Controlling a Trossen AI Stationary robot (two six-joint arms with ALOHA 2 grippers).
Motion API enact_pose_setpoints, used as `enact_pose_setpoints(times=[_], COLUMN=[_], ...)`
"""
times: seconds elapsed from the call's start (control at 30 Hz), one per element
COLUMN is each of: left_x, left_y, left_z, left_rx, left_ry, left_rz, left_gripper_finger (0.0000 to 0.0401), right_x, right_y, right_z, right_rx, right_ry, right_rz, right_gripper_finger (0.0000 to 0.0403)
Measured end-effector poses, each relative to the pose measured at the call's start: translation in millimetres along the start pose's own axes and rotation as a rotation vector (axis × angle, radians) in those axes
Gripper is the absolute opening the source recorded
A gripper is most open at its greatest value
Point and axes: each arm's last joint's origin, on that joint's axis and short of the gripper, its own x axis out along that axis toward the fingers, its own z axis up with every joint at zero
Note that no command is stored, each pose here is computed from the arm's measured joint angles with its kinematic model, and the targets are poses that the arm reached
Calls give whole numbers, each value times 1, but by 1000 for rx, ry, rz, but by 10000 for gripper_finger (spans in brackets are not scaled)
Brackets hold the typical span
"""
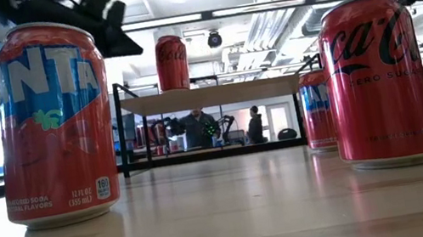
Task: Place canned beverage on shelf
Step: Put the top red and black soda can on the shelf
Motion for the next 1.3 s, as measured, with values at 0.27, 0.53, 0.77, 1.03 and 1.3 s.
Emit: enact_pose_setpoints(times=[0.27, 0.53, 0.77, 1.03, 1.3], left_x=[38, 73, 94, 96, 71], left_y=[4, 0, -12, -13, -5], left_z=[-15, -21, -16, -4, 11], left_rx=[-75, -109, -126, -98, -32], left_ry=[3, -13, -51, -41, 7], left_rz=[-61, -140, -226, -245, -228], left_gripper_finger=[2, 1, 0, 0, 0], right_x=[0, 3, 8, 14, 49], right_y=[-3, -8, -10, -13, -15], right_z=[0, -9, -9, -3, 24], right_rx=[2, 41, 75, 117, 124], right_ry=[43, 141, 135, 153, 233], right_rz=[-112, -280, -367, -441, -374], right_gripper_finger=[0, 0, 0, 26, 56])
